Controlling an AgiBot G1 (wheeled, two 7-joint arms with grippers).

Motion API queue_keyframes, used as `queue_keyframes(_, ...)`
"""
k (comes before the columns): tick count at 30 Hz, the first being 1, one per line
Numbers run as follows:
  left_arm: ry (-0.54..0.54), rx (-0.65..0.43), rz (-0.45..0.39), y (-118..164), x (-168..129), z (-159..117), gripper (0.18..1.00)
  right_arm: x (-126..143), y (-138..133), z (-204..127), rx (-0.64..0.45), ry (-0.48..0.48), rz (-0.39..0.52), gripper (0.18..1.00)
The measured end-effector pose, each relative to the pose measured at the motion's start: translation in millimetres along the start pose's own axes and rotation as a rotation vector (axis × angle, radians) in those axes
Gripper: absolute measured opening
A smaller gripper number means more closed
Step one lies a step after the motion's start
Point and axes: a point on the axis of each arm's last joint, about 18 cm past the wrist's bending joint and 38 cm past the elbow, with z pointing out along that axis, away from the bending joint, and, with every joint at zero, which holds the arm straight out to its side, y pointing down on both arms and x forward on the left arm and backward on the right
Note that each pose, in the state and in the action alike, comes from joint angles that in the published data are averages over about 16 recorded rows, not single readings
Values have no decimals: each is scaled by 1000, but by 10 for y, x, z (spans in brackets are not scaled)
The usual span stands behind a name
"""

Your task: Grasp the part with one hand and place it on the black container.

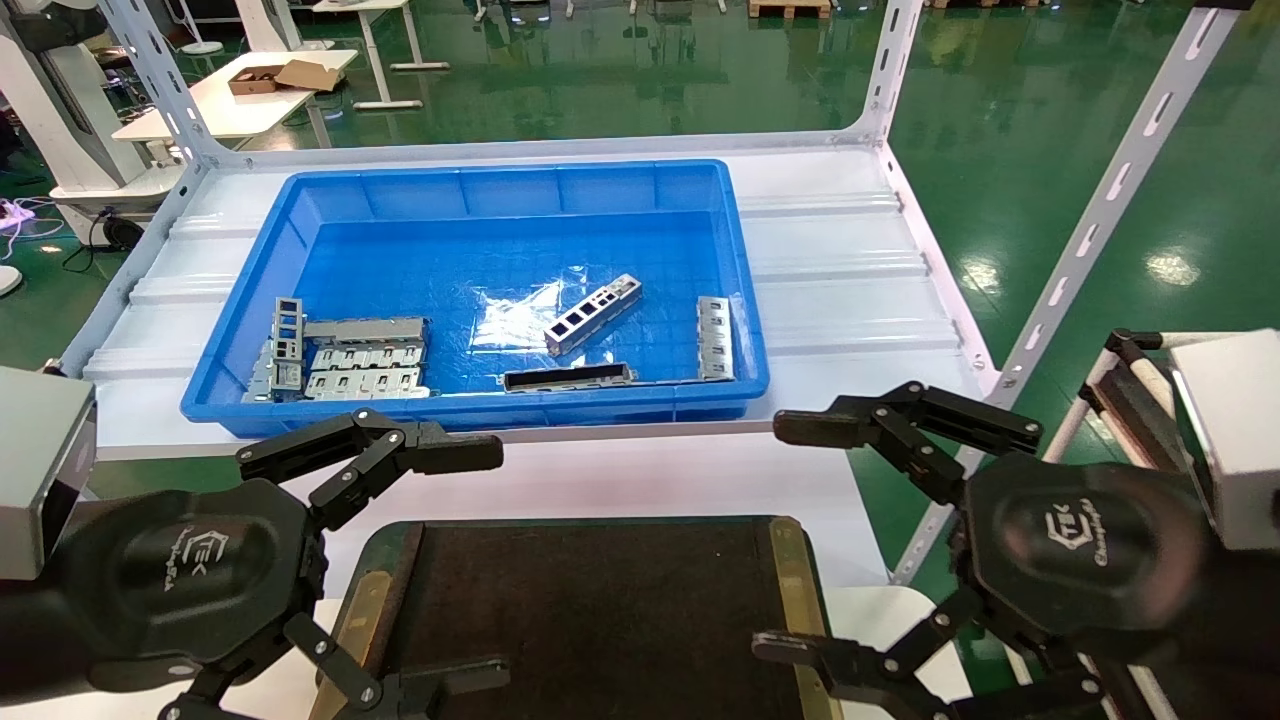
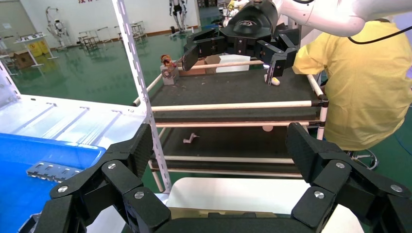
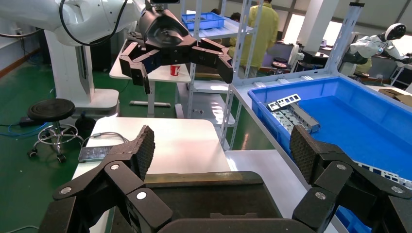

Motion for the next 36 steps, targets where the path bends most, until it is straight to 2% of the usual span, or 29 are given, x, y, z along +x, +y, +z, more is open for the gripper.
queue_keyframes(36, -2, 2, 0, 1, -9, 2, 1001, 0, 0, 0, 0, 0, 0, 1001)
